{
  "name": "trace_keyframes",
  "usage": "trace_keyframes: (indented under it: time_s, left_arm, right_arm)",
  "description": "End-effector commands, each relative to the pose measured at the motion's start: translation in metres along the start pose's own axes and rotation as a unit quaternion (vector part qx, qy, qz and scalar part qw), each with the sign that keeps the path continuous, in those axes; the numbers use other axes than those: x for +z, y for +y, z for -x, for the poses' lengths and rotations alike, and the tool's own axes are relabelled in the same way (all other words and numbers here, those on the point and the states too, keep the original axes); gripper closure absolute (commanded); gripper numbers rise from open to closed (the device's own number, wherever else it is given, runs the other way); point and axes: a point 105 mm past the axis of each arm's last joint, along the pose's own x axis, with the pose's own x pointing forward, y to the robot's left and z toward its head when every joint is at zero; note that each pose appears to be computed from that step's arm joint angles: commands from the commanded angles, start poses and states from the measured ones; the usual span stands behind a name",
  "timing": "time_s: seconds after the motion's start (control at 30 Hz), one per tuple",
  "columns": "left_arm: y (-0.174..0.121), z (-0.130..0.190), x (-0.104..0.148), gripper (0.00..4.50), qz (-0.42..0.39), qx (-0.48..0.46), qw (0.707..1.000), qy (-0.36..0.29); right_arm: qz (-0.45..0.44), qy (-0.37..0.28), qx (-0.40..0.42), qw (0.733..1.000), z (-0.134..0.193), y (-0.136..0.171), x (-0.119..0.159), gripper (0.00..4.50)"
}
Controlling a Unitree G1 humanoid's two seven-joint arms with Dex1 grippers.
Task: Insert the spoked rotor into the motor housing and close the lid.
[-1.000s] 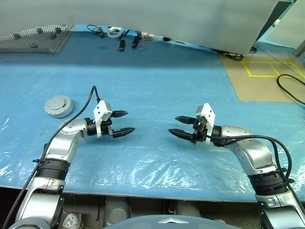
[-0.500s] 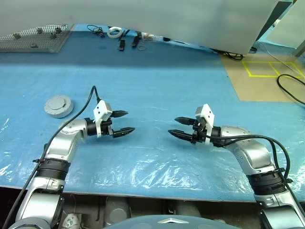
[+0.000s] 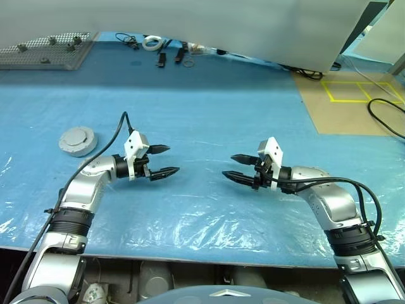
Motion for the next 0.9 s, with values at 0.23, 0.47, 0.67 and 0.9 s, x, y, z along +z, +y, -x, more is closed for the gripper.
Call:
trace_keyframes:
  time_s: [0.23,0.47,0.67,0.9]
  left_arm:
    - [0.003,0.002,0.012,0.11,-0.021,0.001,1.0,-0.012]
    - [0.0031,0.0009,0.0115,0.11,-0.023,-0.004,1.0,-0.008]
    - [0.0036,-0.0001,0.0154,0.11,-0.012,-0.004,1.0,-0.019]
    - [0.0008,-0.0016,0.0151,0.11,-0.011,-0.007,1.0,-0.019]
  right_arm:
    - [0.019,-0.017,0.008,1.0,-0.0011,0.0031,0.0122,1.08]
    - [0.018,-0.02,0.006,1.0,-0.0011,0.0042,0.0131,1.08]
    - [0.016,-0.019,0.003,1.0,0.0012,0.0042,0.0106,1.08]
    - [0.013,-0.018,0.002,1.0,0.0031,0.0049,0.01,1.08]
